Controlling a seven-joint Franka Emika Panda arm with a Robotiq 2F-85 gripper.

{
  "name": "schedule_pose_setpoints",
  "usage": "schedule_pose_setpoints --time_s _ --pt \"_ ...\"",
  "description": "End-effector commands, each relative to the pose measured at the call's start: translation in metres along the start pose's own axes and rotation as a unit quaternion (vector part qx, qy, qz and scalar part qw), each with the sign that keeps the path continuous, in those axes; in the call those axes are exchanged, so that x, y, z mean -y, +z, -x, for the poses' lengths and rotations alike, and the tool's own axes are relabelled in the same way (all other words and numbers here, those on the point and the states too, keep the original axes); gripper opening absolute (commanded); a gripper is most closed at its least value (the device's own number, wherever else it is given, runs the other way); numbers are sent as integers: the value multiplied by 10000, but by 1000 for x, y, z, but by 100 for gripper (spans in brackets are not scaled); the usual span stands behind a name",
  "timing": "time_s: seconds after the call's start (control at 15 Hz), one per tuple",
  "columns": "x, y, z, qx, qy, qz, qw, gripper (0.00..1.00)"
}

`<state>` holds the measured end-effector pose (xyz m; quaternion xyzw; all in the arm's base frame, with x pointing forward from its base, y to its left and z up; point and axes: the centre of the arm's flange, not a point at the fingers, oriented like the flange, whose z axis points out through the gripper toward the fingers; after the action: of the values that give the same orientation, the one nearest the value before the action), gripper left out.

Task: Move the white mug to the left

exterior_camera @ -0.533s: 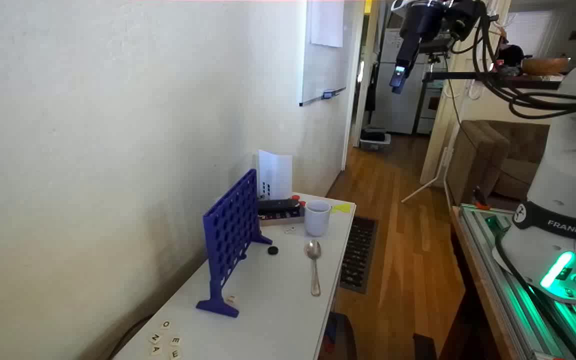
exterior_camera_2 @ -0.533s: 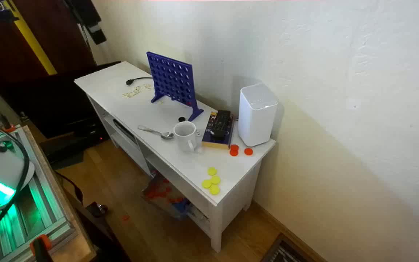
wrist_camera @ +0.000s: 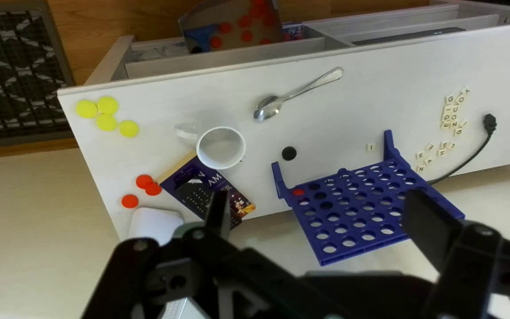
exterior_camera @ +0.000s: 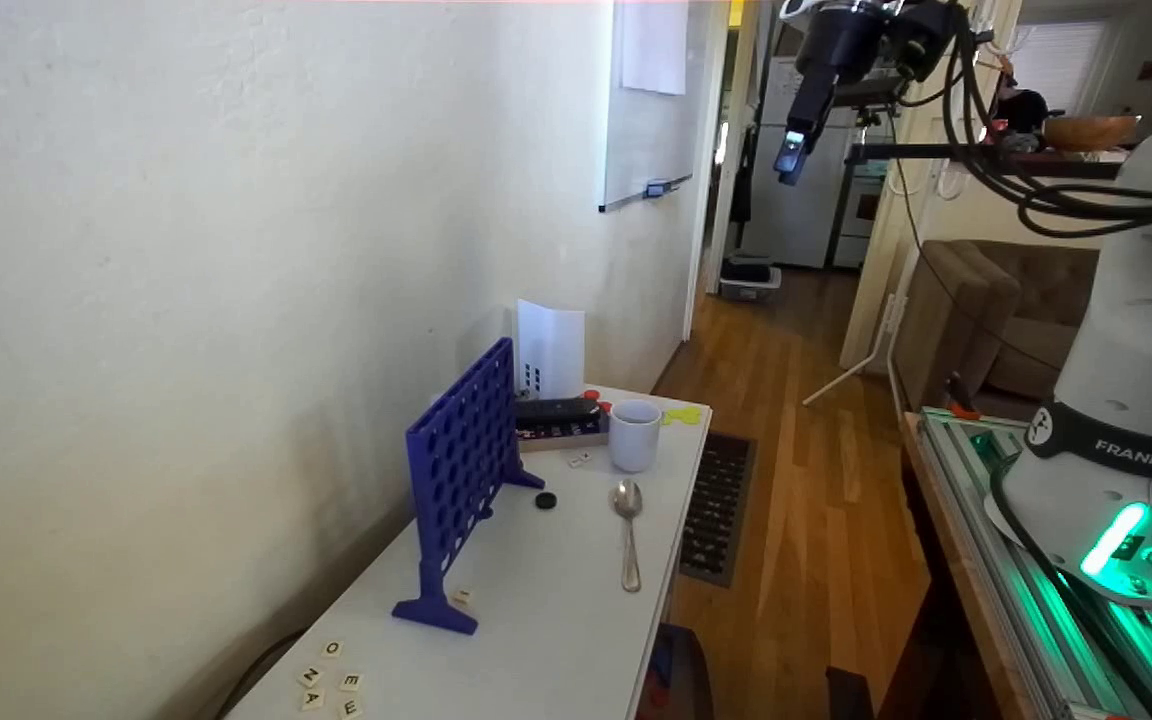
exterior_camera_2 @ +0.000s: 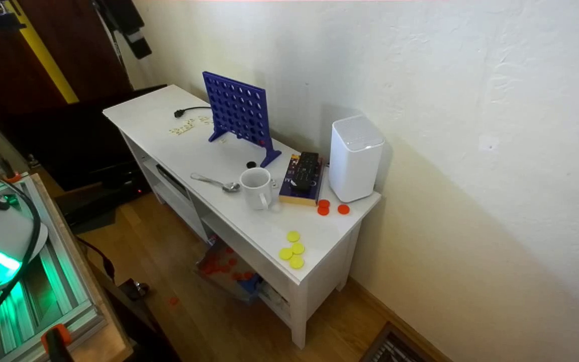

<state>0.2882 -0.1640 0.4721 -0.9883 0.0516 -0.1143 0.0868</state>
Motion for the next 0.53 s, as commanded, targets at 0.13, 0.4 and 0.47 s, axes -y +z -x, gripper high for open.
schedule_pose_setpoints --time_s 0.13,0.4,0.47 --pt "-4 40 -62 -344 -1225 595 9901 100" --pt "-6 84 -104 -98 -2233 789 9715 100" --pt "-8 94 -113 -43 -2476 824 9653 100"
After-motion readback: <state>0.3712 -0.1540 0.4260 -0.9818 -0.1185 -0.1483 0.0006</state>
